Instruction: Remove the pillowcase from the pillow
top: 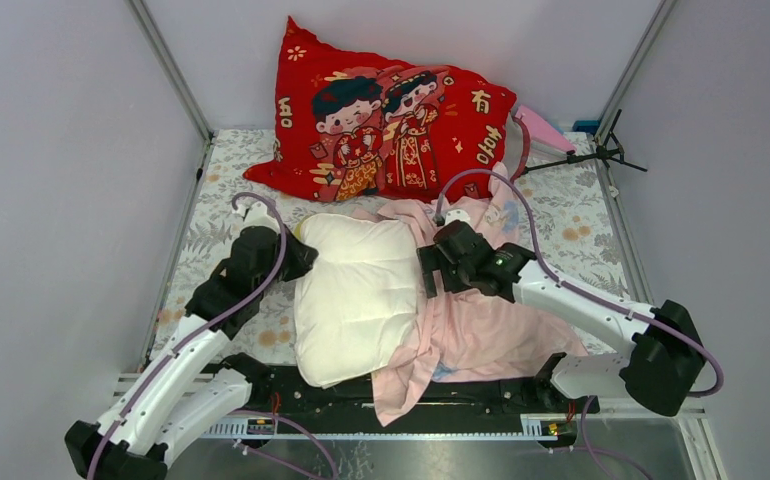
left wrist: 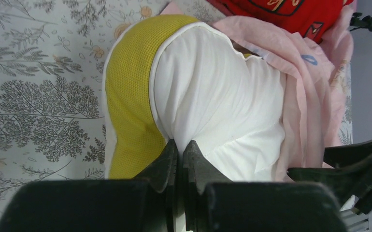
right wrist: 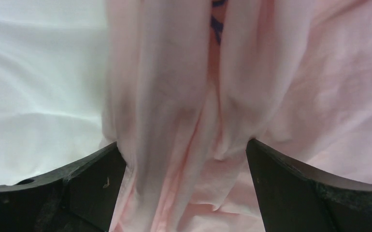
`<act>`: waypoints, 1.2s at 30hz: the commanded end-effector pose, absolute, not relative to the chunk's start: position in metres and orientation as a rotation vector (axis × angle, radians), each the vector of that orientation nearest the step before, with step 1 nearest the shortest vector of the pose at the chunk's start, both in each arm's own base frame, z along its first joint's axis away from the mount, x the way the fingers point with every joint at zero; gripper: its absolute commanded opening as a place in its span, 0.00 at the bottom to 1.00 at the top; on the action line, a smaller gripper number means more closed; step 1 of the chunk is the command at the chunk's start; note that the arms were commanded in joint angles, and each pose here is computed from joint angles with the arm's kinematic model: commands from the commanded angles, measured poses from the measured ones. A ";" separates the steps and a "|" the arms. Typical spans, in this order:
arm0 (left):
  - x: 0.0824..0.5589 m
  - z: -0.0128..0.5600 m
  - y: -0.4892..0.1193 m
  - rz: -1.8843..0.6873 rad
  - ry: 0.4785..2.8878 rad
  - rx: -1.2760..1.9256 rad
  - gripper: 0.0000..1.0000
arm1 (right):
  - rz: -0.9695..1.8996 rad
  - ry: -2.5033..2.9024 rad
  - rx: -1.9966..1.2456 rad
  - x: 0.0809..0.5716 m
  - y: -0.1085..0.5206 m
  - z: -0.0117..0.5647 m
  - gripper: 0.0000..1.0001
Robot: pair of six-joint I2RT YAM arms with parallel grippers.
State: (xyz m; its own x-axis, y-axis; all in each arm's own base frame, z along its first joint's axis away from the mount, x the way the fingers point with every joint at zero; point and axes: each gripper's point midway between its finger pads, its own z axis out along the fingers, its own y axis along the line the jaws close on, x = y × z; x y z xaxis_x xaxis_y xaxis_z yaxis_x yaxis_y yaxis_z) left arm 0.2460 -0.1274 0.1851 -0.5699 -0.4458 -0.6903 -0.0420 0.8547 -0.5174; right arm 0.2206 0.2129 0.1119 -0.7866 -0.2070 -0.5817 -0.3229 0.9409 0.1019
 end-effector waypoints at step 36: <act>0.328 0.223 -0.084 -0.554 2.099 -0.570 0.45 | 0.605 2.070 0.223 0.271 0.132 0.208 0.01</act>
State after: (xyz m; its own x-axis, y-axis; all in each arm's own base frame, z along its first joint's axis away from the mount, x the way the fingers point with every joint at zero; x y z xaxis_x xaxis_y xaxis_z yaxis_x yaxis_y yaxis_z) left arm 0.3028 -0.0692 0.1788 -0.5953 -0.5684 -0.5679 -0.3567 0.8203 -0.4471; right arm 0.2560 0.0940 0.1780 -0.5329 0.4318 -0.7278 0.1423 0.8935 0.4259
